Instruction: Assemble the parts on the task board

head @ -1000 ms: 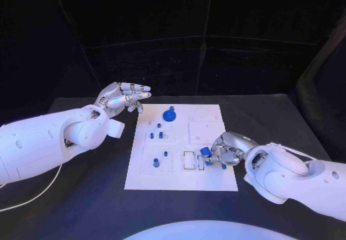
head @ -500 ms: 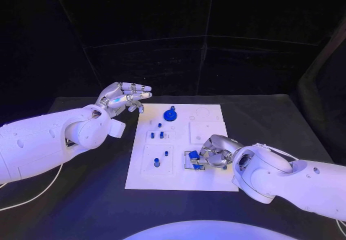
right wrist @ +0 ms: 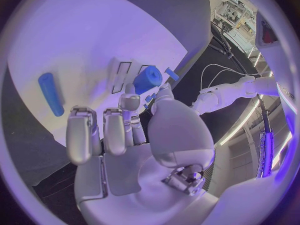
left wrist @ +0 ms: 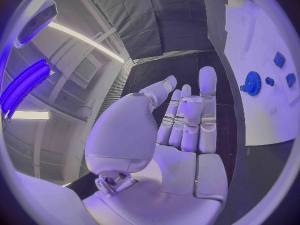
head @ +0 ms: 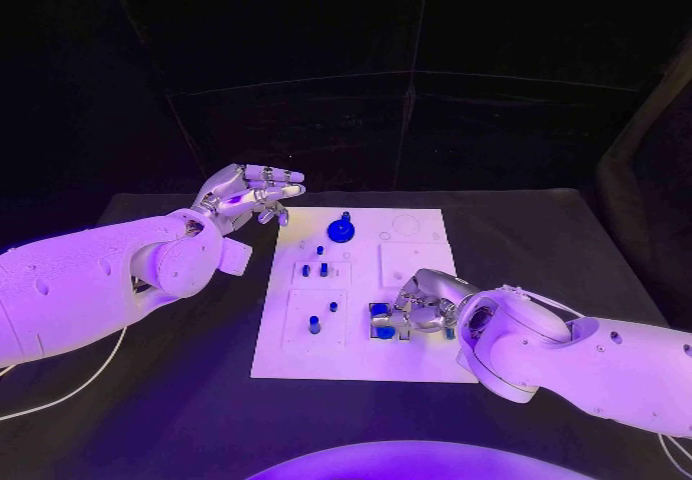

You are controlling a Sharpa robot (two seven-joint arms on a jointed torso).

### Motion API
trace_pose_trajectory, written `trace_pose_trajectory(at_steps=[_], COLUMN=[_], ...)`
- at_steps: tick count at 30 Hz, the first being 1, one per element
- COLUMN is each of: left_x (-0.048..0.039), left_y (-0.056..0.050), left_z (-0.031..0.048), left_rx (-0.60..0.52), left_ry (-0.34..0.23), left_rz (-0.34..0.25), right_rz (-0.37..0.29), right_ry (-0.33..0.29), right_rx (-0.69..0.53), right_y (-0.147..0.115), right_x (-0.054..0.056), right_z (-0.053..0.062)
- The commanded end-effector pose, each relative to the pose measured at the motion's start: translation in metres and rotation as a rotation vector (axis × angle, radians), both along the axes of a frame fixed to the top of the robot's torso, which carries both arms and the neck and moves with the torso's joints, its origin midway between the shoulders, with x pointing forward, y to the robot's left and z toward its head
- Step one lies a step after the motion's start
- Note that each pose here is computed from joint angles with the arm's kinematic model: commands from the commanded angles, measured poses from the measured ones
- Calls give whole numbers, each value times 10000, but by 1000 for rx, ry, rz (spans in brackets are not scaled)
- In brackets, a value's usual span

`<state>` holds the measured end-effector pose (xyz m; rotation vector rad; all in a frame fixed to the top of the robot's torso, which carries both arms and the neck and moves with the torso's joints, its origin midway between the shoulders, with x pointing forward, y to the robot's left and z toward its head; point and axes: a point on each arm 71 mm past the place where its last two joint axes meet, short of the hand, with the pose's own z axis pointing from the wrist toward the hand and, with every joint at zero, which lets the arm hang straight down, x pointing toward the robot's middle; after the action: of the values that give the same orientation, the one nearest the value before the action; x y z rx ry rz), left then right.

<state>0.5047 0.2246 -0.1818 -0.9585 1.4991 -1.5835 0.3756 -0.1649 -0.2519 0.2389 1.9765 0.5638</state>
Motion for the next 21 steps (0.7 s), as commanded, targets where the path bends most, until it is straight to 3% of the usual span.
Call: trace_pose_trajectory(at_steps=[1, 14, 21], left_x=[-2, -4, -6], left_y=[-10, 2, 3], left_z=[14, 13, 13], left_rx=[-9, -8, -8], left_ry=[-1, 2, 2], left_rz=[-11, -10, -10], right_rz=[7, 77, 79], right_ry=[-58, -73, -88], right_rx=[-2, -31, -62], right_y=[18, 31, 21], right_x=[14, -40, -31], right_z=[44, 75, 74])
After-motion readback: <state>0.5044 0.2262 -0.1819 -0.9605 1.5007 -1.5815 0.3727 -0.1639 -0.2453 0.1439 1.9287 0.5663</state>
